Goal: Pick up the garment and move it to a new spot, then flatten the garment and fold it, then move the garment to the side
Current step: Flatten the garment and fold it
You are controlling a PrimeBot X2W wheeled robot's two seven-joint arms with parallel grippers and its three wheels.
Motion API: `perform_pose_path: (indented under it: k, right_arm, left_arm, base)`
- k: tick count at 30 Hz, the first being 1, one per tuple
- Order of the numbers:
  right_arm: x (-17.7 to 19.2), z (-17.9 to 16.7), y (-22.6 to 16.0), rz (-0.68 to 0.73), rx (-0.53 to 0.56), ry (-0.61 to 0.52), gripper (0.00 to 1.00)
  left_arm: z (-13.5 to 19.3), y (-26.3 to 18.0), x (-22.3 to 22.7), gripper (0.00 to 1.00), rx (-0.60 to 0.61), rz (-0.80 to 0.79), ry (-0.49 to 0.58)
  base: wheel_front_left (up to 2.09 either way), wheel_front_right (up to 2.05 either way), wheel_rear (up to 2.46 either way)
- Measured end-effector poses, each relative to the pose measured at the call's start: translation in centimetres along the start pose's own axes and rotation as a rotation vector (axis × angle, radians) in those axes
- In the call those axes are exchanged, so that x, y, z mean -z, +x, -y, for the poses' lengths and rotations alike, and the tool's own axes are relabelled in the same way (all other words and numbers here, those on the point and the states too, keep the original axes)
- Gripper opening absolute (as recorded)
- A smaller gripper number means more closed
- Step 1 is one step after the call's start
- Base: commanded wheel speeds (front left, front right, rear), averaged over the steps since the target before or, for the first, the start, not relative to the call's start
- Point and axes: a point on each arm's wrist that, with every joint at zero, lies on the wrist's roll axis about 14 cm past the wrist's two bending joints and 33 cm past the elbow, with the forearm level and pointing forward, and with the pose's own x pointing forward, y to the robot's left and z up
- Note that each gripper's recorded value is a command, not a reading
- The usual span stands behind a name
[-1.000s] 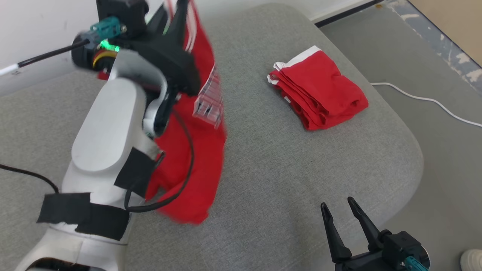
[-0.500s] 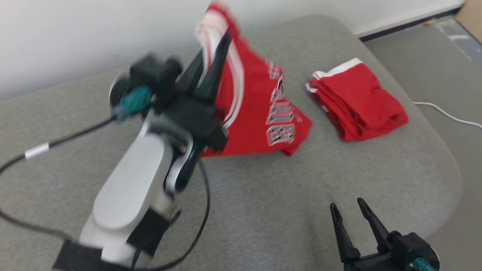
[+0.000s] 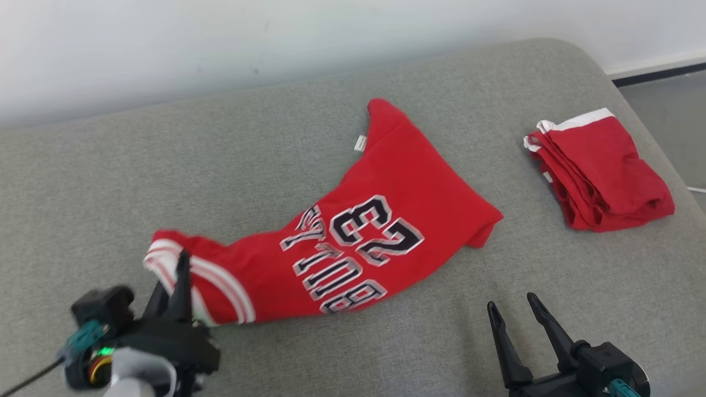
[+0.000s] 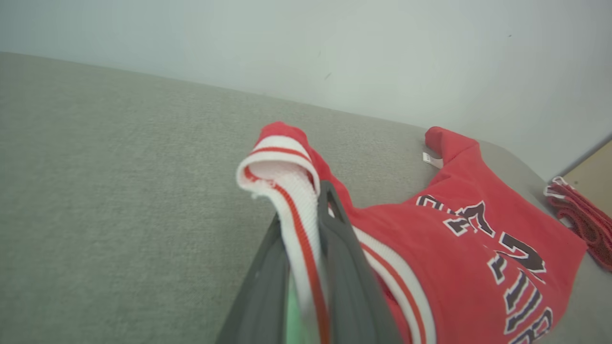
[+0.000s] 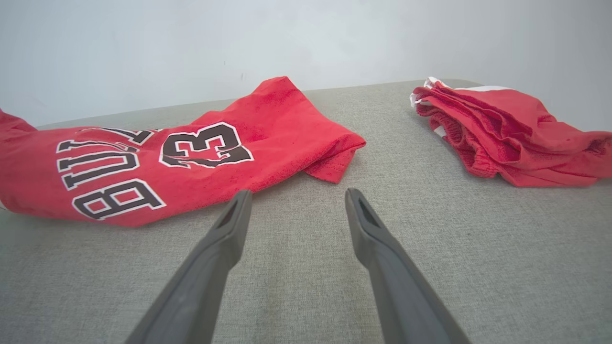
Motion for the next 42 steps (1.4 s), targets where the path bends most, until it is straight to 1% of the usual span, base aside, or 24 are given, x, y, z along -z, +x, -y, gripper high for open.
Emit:
perform_pose_path:
  k: [2, 3, 9, 12, 14, 15, 16, 22, 29, 33, 35, 37, 42]
  right_arm:
    - [-0.1, -0.3, 0.0, 0.003, -0.010, -0.001, 1.00]
    - [-0.2, -0.5, 0.0, 0.007, -0.020, -0.001, 1.00]
    - [-0.7, -1.1, -0.1, 0.019, -0.041, -0.003, 1.00]
    - [-0.9, -1.2, -0.2, 0.022, -0.045, -0.002, 1.00]
    - [-0.9, -1.2, -0.3, 0.023, -0.045, 0.000, 1.00]
    - [-0.9, -1.2, -0.3, 0.023, -0.045, 0.000, 1.00]
    - [-1.0, -1.3, -0.4, 0.026, -0.047, 0.001, 1.00]
    - [-1.1, -1.1, -0.5, 0.030, -0.046, 0.001, 1.00]
    - [-1.3, -1.8, -0.1, 0.038, -0.071, 0.000, 1.00]
    - [-1.4, -2.4, 0.3, 0.039, -0.098, -0.004, 1.00]
    - [-1.5, -2.7, 0.6, 0.036, -0.110, -0.006, 1.00]
    - [-1.4, -3.0, 0.9, 0.016, -0.121, 0.008, 1.00]
    - [-0.9, -3.7, 2.0, -0.082, -0.159, 0.018, 1.00]
  left_arm:
    - [-1.9, -1.4, 0.3, 0.00, -0.071, -0.001, -0.011]
    - [-3.3, -2.5, 0.5, 0.00, -0.131, -0.004, -0.012]
    - [-6.5, -4.8, 0.5, 0.00, -0.295, -0.004, 0.015]
    - [-8.0, -5.9, 1.2, 0.00, -0.371, -0.032, 0.056]
    - [-8.7, -6.5, 1.8, 0.00, -0.415, -0.057, 0.058]
    - [-8.7, -6.5, 1.8, 0.22, -0.415, -0.057, 0.058]
    - [-8.9, -7.0, 2.4, 1.00, -0.433, -0.075, 0.048]
    - [-9.1, -8.1, 3.0, 1.00, -0.444, -0.080, 0.034]
    - [-9.8, -10.0, 1.4, 1.00, -0.428, 0.047, 0.038]
    - [-9.7, -11.3, 0.7, 1.00, -0.409, 0.088, 0.070]
    - [-9.4, -11.8, -0.4, 1.00, -0.397, 0.130, 0.088]
    - [-9.1, -12.4, -1.4, 1.00, -0.385, 0.171, 0.109]
    - [-8.5, -14.3, -1.8, 1.00, -0.382, 0.207, 0.149]
  base:
    - [0.00, 0.00, 0.00]
    - [0.00, 0.00, 0.00]
    - [0.00, 0.00, 0.00]
    - [0.00, 0.00, 0.00]
    - [0.00, 0.00, 0.00]
    - [0.00, 0.00, 0.00]
    - [0.00, 0.00, 0.00]
    - [0.00, 0.00, 0.00]
    - [0.00, 0.00, 0.00]
    - [0.00, 0.00, 0.00]
    - [0.00, 0.00, 0.00]
    - [0.00, 0.00, 0.00]
    - [0.00, 0.00, 0.00]
